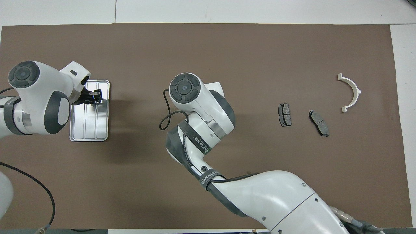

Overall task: Place bearing gear from tray to pile
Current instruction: 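Grasp the second bearing ring on the tray with the left gripper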

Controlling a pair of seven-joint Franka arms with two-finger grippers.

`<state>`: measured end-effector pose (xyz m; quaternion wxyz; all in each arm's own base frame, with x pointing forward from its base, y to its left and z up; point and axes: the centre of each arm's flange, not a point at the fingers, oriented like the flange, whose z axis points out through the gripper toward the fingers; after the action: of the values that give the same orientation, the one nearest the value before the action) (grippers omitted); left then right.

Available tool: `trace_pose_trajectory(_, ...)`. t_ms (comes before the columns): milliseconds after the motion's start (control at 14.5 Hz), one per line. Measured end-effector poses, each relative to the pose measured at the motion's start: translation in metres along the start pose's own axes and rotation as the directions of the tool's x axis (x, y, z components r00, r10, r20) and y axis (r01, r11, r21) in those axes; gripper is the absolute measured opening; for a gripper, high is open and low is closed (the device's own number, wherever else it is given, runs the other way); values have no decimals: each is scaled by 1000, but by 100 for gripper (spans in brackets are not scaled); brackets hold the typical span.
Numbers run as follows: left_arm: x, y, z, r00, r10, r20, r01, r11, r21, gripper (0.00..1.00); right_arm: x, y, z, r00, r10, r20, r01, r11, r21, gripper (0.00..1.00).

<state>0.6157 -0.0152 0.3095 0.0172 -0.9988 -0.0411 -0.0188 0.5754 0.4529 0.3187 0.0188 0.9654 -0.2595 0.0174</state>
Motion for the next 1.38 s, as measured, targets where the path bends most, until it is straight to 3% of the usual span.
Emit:
trace_pose_trajectory(690, 2, -2, 6, 1000, 1, -10, -1, 1000, -4, 50, -13, -7, 27, 1000, -2, 15, 2, 1000, 22, 100)
trace_pose_trajectory(759, 2, -2, 7, 1000, 1, -10, -1, 1000, -4, 43, -14, -5, 32, 1000, -4, 17, 3, 1000, 15, 100)
trace_pose_trajectory(966, 2, -2, 9, 1000, 1, -7, -1, 1000, -5, 38, -18, -4, 39, 1000, -7, 25, 7, 1000, 5, 100)
trace_pose_trajectory(1034, 2, -2, 10, 1000, 2, -7, -2, 1000, -5, 31, -20, -4, 39, 1000, -9, 28, 9, 1000, 4, 100)
trace_pose_trajectory(1379, 1, -1, 9, 1000, 4, -8, -4, 1000, -6, 24, -21, -4, 39, 999, -9, 32, 9, 1000, 1, 91)
